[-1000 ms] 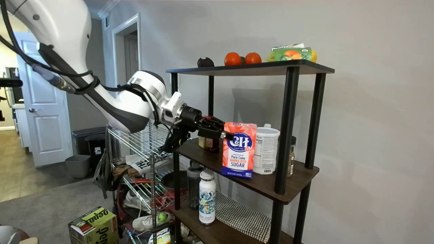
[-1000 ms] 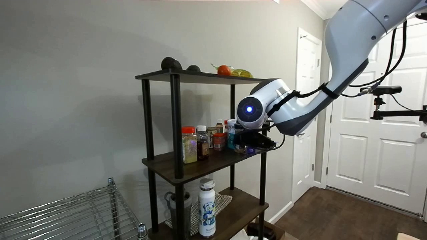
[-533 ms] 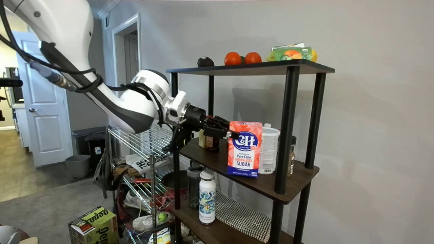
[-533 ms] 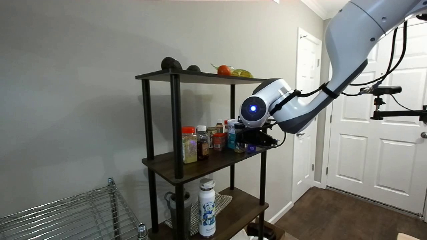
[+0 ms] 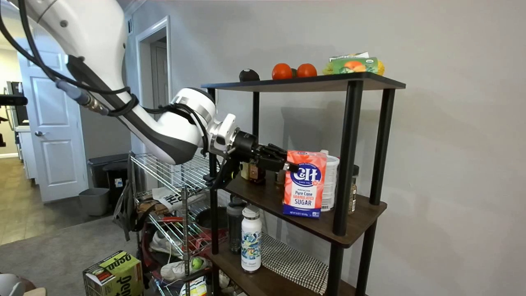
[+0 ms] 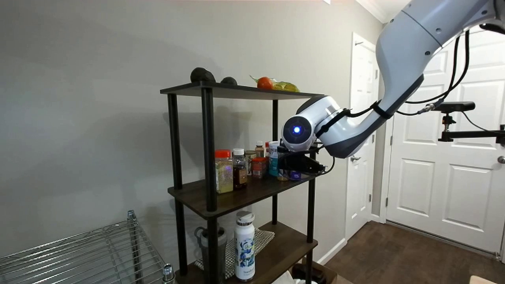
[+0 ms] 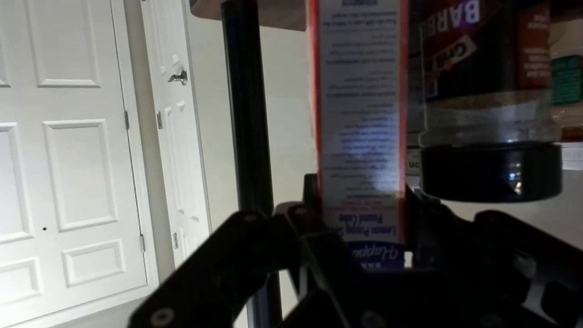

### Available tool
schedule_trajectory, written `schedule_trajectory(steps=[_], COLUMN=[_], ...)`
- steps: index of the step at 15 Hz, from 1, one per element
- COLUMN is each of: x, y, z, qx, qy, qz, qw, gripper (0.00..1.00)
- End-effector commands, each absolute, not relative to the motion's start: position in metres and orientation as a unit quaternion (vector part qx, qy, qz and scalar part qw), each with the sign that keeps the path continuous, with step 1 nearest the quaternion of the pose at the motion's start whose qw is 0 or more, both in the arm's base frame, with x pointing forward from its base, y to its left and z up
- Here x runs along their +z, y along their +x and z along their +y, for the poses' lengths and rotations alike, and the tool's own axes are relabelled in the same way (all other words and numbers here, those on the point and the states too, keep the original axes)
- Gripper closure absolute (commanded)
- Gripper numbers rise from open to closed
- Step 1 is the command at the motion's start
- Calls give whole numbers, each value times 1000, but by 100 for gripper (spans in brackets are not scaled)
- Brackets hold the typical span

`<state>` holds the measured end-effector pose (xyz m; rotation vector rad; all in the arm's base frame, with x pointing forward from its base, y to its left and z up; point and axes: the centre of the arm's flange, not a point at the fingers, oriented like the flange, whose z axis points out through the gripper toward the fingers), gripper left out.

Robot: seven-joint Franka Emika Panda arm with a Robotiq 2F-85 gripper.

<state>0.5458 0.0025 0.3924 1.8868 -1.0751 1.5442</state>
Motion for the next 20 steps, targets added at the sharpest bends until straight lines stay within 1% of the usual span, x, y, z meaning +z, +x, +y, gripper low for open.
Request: schedule_trajectory(steps=[1,13,14,15,16,18,20], x=[397,379,379,378,377,377,374], y=[559,559,559,558,558,558,557], z=[-7,-16,-17,-16,-16,-16,-15], qx=[566,569,570,570,570,570,568], qy=[694,697,698,698,698,698,700], qz=[-374,-359,-357,-356,-355,-355,-355], qw=[240,247,248,248,248,248,249], gripper=[87,87,77,76,39,30,17])
